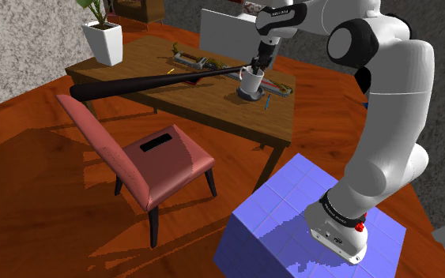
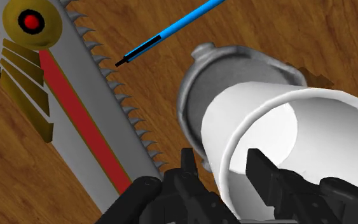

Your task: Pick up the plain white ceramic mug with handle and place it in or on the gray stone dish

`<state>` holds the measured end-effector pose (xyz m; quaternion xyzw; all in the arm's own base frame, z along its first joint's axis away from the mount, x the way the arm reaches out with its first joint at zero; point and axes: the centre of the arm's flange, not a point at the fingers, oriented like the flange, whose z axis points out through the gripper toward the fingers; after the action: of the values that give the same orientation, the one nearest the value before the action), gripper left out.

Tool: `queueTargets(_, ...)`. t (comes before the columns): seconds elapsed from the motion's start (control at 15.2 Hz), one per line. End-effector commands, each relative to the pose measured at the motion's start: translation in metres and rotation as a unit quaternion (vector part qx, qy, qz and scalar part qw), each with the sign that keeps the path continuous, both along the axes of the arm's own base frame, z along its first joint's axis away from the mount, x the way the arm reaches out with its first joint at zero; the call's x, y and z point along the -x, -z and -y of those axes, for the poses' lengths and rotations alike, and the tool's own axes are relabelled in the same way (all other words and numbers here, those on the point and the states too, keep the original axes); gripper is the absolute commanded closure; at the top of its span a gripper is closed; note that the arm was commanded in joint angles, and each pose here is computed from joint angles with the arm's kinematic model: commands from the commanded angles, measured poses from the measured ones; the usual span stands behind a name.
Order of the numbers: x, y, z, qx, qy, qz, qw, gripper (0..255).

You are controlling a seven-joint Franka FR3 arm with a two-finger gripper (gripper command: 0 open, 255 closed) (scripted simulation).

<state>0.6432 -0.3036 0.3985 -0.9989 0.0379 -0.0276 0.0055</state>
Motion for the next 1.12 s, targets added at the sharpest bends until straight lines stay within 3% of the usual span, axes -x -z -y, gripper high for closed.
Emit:
queueTargets(0.0,0.0,0.0,0.0,0.0,0.0,0.0,1.0,0)
queueTargets(0.26,0.0,0.0,0.0,0.0,0.0,0.0,1.0,0)
queueTargets(0.53,0.003,-0.05,0.0,0.0,0.0,0.0,1.0,0)
queueTargets(1.06,0.003,-0.05,0.0,0.0,0.0,0.0,1.0,0)
